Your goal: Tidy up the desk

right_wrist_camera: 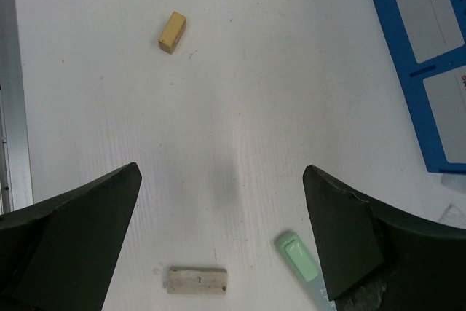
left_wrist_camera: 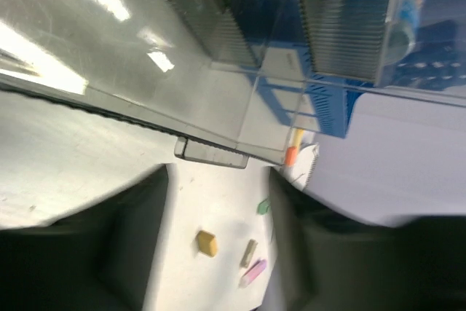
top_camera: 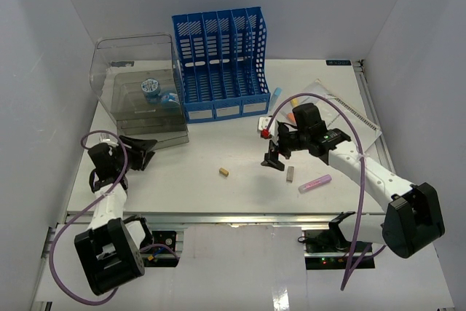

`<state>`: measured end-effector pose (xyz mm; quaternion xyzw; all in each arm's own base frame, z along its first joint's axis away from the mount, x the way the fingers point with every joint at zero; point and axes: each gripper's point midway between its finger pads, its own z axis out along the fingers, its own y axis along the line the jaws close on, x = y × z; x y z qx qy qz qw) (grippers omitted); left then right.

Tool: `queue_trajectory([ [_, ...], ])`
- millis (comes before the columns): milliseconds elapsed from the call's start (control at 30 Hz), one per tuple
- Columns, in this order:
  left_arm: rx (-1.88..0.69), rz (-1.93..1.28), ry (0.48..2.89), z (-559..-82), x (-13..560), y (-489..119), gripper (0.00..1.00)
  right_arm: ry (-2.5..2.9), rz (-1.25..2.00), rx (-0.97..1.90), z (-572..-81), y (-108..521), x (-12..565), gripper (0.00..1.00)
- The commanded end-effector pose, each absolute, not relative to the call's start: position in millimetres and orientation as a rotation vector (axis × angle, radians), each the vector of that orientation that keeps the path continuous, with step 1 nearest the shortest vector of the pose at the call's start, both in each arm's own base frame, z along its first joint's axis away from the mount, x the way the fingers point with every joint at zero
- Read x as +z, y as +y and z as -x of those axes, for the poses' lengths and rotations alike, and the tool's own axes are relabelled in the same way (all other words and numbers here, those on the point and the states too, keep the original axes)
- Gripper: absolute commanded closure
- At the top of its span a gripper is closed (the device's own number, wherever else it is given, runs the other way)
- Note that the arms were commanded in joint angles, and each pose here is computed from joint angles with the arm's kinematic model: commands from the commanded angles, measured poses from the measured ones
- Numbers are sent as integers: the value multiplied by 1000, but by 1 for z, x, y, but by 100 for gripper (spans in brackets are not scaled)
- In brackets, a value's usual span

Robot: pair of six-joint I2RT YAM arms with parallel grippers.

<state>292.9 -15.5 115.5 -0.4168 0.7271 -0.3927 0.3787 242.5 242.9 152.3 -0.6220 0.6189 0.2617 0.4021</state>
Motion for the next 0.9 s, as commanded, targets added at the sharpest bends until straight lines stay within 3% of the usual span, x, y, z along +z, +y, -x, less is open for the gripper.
queue_trajectory([
  [0, -929, 1026, 1920, -294, 125, -9, 23, 1585, 1504, 617, -248, 235, 163, 4],
  [133, -861, 901, 1939, -291, 147, -7, 19, 1665, 1422, 608, -254, 220, 163, 10],
  [300, -820, 749, 1945, -274, 172, -17, 18, 1760, 1297, 680, -259, 196, 165, 10],
  [867, -1107, 483, 1920, -241, 241, -124, 2, 1811, 1045, 801, -237, 137, 150, 10],
])
